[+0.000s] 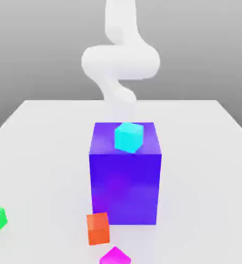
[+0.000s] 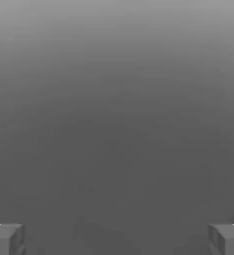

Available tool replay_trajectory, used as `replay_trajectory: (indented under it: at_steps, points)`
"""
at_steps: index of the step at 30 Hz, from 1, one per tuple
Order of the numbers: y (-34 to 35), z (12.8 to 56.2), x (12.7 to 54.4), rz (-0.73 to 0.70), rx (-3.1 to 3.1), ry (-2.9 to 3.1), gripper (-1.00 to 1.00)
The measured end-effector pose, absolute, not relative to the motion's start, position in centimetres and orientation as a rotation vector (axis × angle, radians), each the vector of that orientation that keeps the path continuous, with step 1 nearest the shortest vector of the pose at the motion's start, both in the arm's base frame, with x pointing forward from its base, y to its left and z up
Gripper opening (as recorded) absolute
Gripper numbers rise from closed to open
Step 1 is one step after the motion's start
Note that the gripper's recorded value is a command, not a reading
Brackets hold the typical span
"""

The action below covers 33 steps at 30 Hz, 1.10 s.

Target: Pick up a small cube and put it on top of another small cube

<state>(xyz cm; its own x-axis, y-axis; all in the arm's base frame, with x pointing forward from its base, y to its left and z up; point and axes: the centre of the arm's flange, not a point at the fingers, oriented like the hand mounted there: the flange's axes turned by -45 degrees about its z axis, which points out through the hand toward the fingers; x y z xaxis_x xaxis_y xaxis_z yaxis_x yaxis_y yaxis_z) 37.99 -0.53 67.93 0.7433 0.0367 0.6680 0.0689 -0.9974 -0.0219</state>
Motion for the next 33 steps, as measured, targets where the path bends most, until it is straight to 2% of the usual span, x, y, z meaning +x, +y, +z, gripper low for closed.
replay_trajectory:
  at_steps: [8, 15, 22, 30, 33]
  points:
    - [-0.5, 55.6, 47.0, -0.773, -2.876, -0.399, 0.00]
    - [0.3, 43.7, 51.5, -0.526, -2.865, -0.633, 0.00]
    - [0.8, 31.9, 53.0, -0.299, -2.868, -0.869, 0.00]
    - [-0.7, 20.8, 51.9, -0.046, -2.891, -1.166, 0.00]
    - [-1.1, 17.0, 51.8, -0.008, -2.894, -1.222, 0.00]
